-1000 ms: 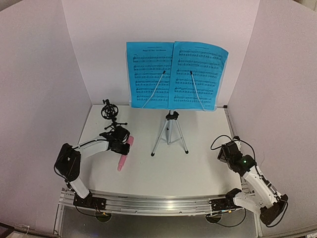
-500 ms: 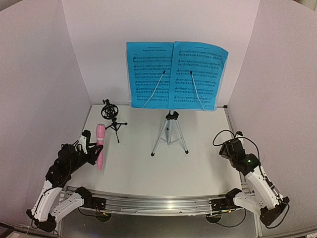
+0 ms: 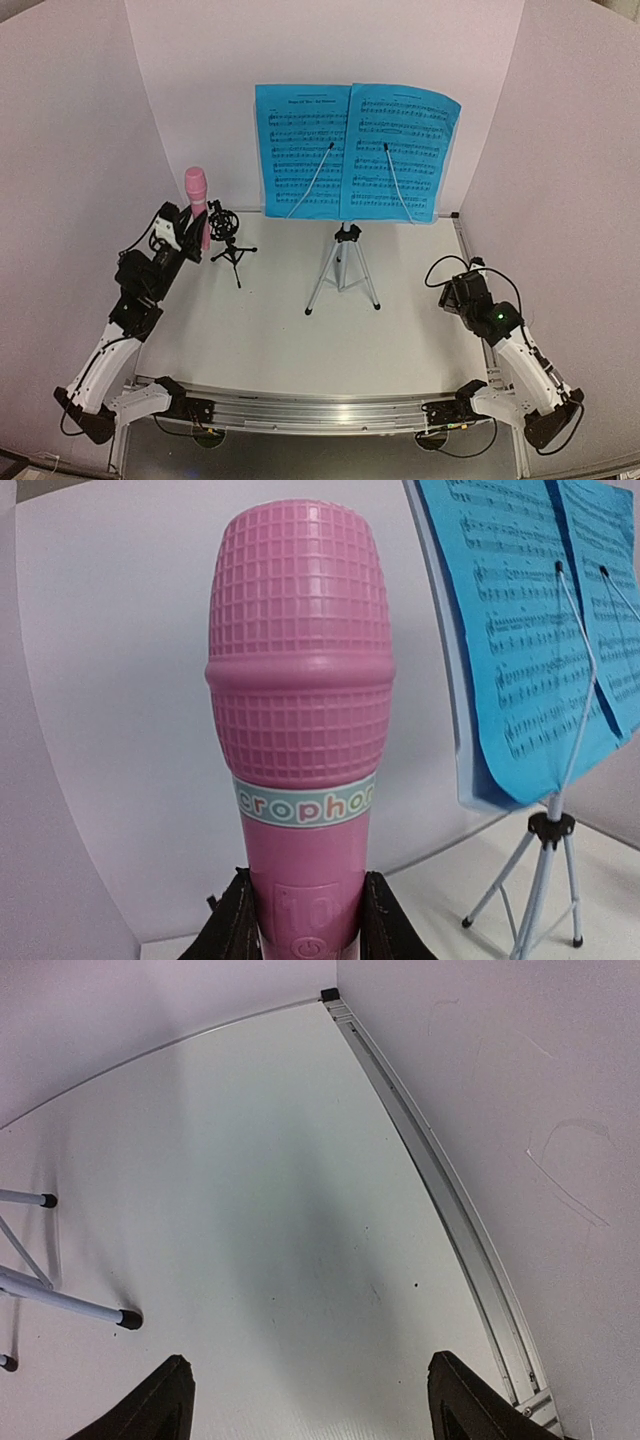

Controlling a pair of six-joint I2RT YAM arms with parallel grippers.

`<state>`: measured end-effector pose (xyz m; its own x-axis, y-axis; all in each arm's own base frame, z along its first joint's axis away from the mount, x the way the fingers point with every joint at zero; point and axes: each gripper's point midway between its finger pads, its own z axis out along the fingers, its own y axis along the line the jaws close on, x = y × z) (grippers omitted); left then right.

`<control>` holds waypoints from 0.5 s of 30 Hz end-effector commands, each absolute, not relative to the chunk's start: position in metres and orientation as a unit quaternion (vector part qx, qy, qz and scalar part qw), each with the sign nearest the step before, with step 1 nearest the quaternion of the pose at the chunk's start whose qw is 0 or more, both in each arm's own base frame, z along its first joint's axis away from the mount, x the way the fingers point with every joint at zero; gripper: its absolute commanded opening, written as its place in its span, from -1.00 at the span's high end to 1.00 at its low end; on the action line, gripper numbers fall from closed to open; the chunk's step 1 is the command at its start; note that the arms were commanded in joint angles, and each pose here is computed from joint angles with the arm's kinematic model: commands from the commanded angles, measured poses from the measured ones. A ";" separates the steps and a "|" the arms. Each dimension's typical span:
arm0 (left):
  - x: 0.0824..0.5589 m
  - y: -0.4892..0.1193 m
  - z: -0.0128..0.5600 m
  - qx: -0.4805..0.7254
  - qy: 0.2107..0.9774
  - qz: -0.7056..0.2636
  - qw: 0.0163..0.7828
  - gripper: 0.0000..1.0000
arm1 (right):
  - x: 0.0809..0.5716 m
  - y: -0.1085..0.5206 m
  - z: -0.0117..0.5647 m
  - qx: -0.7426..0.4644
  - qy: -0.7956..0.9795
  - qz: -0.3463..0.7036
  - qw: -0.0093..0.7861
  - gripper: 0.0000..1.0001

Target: Set up the instrument practice props

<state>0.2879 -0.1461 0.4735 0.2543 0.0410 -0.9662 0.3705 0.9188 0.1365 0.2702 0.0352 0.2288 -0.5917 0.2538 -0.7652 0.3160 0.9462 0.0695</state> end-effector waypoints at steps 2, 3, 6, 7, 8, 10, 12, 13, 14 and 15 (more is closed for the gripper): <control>0.333 -0.126 0.560 0.084 0.509 -0.147 0.844 1.00 | 0.271 0.034 0.250 0.157 0.875 -0.018 0.457 -0.56; 0.349 -0.124 0.558 0.075 0.515 -0.158 0.839 1.00 | 0.269 0.033 0.252 0.158 0.873 -0.017 0.460 -0.56; 0.373 -0.127 0.555 0.085 0.506 -0.163 0.843 1.00 | 0.263 0.028 0.254 0.157 0.868 -0.019 0.471 -0.56; 0.379 -0.130 0.551 0.090 0.508 -0.165 0.841 1.00 | 0.260 0.026 0.255 0.157 0.865 -0.020 0.475 -0.56; 0.385 -0.133 0.546 0.094 0.513 -0.169 0.836 1.00 | 0.258 0.024 0.255 0.157 0.864 -0.021 0.479 -0.57; 0.397 -0.143 0.531 0.107 0.526 -0.184 0.823 1.00 | 0.254 0.020 0.255 0.155 0.861 -0.025 0.484 -0.57; 0.404 -0.156 0.520 0.130 0.526 -0.198 0.817 1.00 | 0.251 0.018 0.255 0.154 0.859 -0.030 0.488 -0.57; 0.408 -0.158 0.514 0.133 0.527 -0.202 0.814 1.00 | 0.250 0.016 0.255 0.154 0.858 -0.033 0.489 -0.58; 0.410 -0.161 0.510 0.137 0.529 -0.206 0.812 1.00 | 0.249 0.015 0.255 0.153 0.857 -0.034 0.490 -0.58; 0.410 -0.163 0.506 0.143 0.530 -0.208 0.809 1.00 | 0.249 0.015 0.254 0.151 0.858 -0.035 0.491 -0.57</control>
